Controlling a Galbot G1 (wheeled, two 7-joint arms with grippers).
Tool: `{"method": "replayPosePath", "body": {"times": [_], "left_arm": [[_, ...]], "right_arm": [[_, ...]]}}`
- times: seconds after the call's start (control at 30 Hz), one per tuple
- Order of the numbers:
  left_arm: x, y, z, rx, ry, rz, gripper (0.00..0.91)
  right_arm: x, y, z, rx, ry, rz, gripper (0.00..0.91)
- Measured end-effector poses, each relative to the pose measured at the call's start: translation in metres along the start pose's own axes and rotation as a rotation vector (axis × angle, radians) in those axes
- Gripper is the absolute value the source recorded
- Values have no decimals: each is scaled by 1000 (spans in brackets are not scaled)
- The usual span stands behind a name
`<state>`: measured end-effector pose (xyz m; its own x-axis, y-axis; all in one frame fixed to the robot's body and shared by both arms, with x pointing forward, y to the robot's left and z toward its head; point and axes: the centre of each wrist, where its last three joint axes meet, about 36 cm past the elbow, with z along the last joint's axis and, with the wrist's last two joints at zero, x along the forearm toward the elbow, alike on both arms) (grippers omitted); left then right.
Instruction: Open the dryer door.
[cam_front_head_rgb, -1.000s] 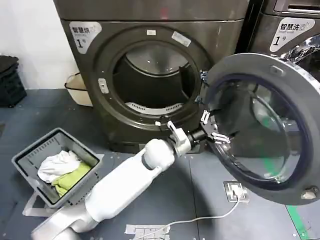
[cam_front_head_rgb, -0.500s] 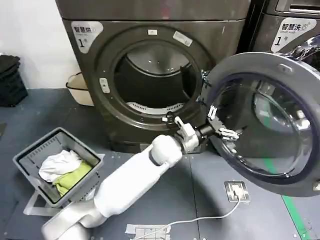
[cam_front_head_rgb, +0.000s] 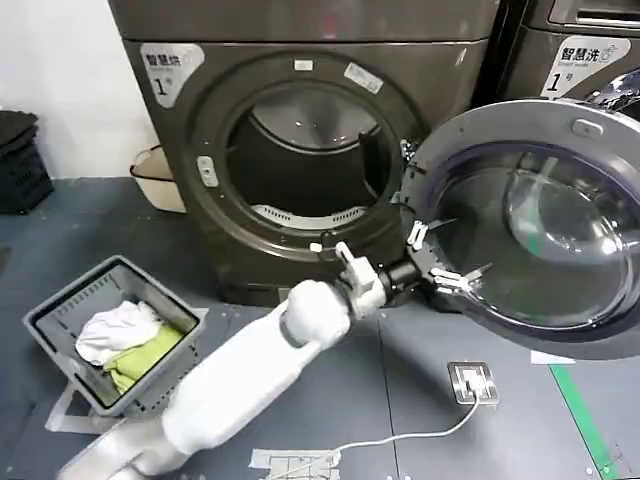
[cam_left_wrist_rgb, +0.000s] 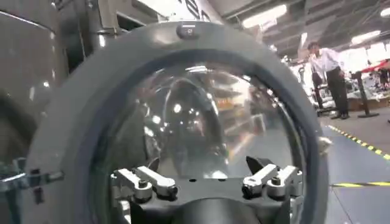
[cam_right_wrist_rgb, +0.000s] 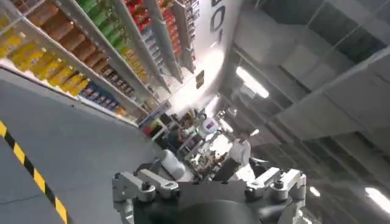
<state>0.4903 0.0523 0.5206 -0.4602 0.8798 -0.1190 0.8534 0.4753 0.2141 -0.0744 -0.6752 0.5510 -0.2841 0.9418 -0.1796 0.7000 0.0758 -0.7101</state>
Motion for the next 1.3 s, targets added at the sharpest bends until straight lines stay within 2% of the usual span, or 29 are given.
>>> {"method": "replayPosePath", "body": {"times": [0.2,0.37,0.5,0.6,0.77,1.03,1.3], "left_arm": [[53,-5,-11,19,45,-54,907],[106,-1,-23,91,125,-144,907],[151,6,-30,99,233,-287,907],[179,8,-36,148,301,-396,907],[219,17,-45,205,410,-599,907],[277,54,-55,389,656,-952,907],[328,93,-59,642,727,-1172,907]], "right_arm": [[-1,1,-2,-31,6,-9,907],[2,1,-8,-62,36,-16,907],[1,3,-18,-88,19,-32,907],[0,7,-23,-141,23,-53,907],[-1,12,-24,-160,19,-68,907],[0,20,-27,-221,-1,-105,907],[-2,27,-29,-235,-5,-118,907]]}}
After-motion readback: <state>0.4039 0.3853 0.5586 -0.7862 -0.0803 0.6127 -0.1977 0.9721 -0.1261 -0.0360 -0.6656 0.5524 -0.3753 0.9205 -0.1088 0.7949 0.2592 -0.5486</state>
